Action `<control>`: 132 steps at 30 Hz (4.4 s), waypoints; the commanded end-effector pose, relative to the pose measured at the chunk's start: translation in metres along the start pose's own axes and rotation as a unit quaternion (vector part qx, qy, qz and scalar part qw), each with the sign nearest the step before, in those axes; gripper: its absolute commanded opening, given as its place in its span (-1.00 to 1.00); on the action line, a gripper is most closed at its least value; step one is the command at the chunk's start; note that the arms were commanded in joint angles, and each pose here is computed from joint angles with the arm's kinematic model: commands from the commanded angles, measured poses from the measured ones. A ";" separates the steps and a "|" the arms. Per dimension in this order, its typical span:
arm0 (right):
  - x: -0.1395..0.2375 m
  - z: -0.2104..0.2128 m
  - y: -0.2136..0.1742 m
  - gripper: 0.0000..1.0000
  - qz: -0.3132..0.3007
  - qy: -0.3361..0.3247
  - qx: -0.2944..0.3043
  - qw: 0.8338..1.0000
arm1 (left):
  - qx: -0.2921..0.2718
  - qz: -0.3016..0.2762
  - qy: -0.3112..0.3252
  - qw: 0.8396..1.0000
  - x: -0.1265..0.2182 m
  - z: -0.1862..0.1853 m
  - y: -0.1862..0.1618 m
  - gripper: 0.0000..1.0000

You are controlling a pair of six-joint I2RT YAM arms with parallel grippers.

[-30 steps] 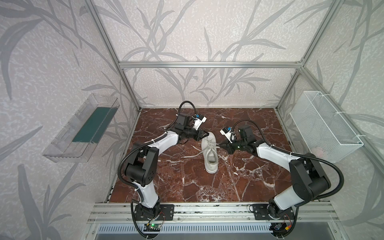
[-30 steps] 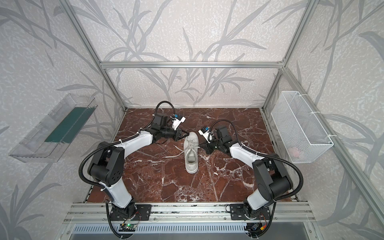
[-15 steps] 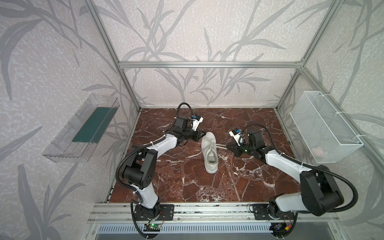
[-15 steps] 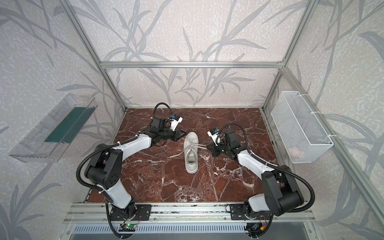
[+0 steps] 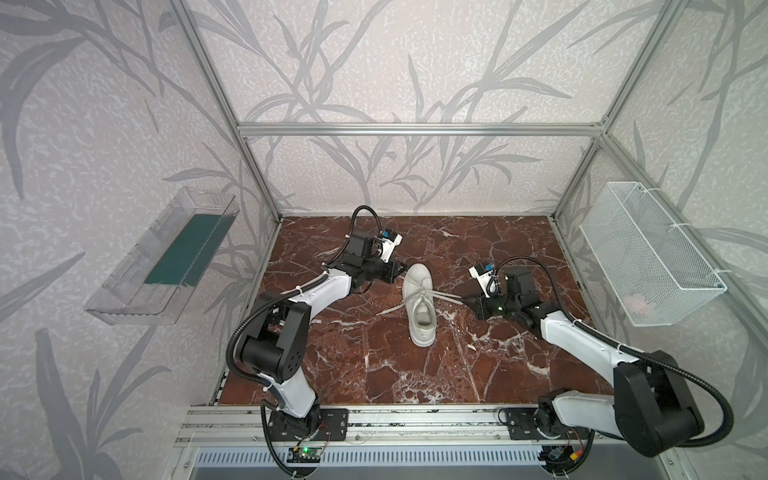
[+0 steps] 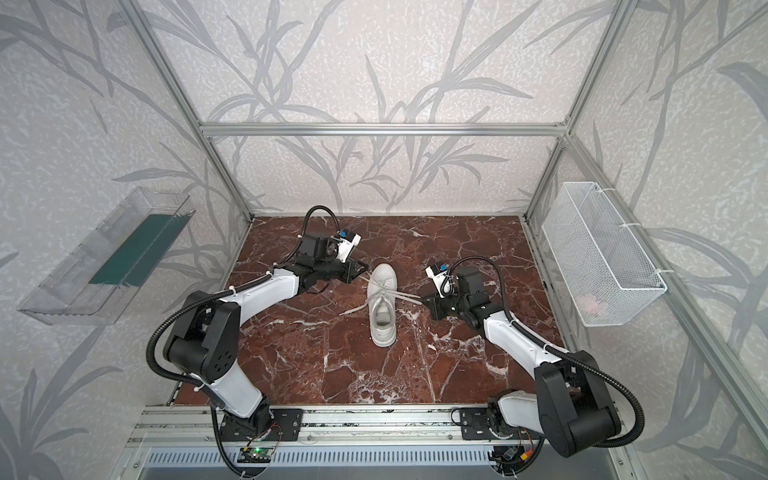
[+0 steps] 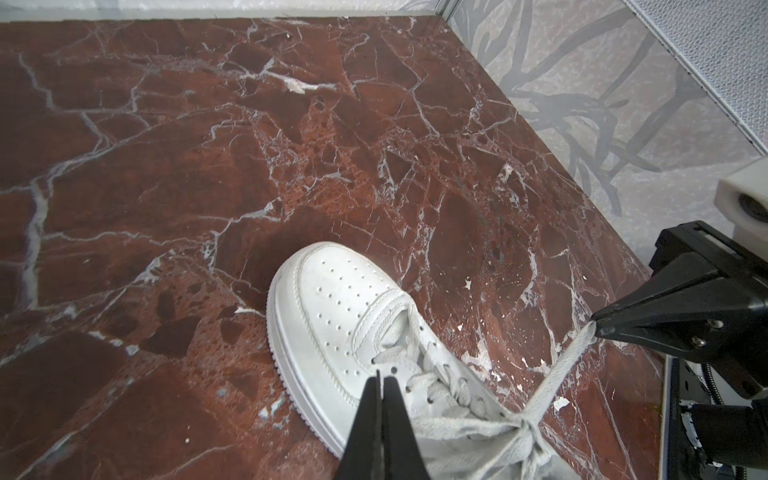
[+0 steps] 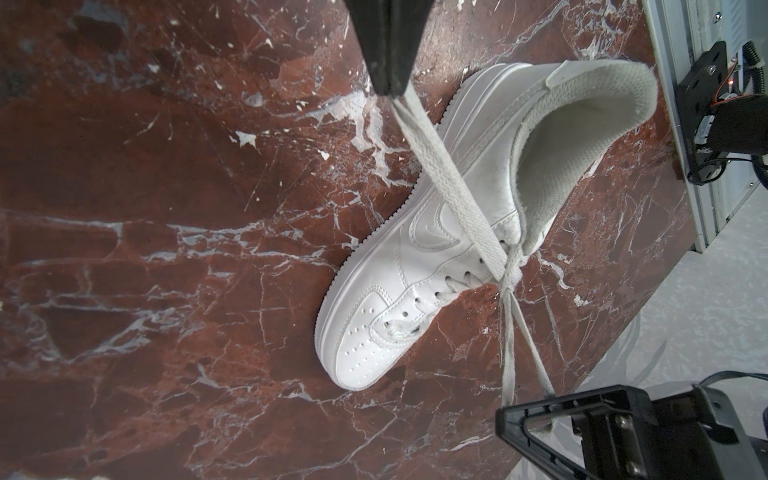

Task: Tie the shoes

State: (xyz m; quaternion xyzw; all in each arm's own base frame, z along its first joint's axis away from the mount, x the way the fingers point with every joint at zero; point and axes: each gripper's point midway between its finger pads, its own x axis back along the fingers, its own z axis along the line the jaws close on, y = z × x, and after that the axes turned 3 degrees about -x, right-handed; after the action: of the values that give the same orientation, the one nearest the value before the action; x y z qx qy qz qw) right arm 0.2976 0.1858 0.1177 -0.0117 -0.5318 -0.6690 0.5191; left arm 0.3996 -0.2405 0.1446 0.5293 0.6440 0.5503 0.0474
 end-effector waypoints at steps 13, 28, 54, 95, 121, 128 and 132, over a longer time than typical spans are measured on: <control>0.009 -0.016 -0.022 -1.00 0.009 -0.039 -0.065 0.997 | 0.005 -0.011 0.030 0.999 0.020 0.016 0.009 -1.00; 0.012 -0.031 -0.038 -1.00 0.021 -0.057 -0.111 0.992 | 0.013 -0.009 0.053 0.998 0.023 0.035 0.011 -1.00; 0.008 -0.057 -0.059 -1.00 0.055 -0.090 -0.178 0.978 | 0.036 -0.021 0.080 0.996 0.035 0.061 -0.006 -1.00; 0.013 -0.019 -0.018 0.02 0.056 0.026 -0.145 0.987 | 0.042 -0.074 -0.007 0.996 0.045 0.022 0.010 0.98; 0.032 -0.036 0.018 0.12 0.043 -0.005 -0.178 0.983 | -0.189 0.110 0.016 0.976 0.085 -0.005 -0.093 0.77; -0.001 0.001 0.046 0.10 0.089 0.010 -0.039 0.995 | -0.262 0.218 0.015 0.940 0.068 0.002 -0.136 0.64; -0.016 0.013 0.062 0.09 0.109 0.020 0.002 0.994 | -0.287 0.225 0.018 0.931 0.056 0.010 -0.141 0.59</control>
State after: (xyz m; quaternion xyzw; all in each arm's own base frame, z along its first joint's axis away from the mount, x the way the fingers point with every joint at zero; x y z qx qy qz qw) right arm 0.3400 0.2095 0.1587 -0.0562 -0.4932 -0.6397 0.5869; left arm 0.2906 -0.1753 0.0724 0.6148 0.3710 0.6941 0.0512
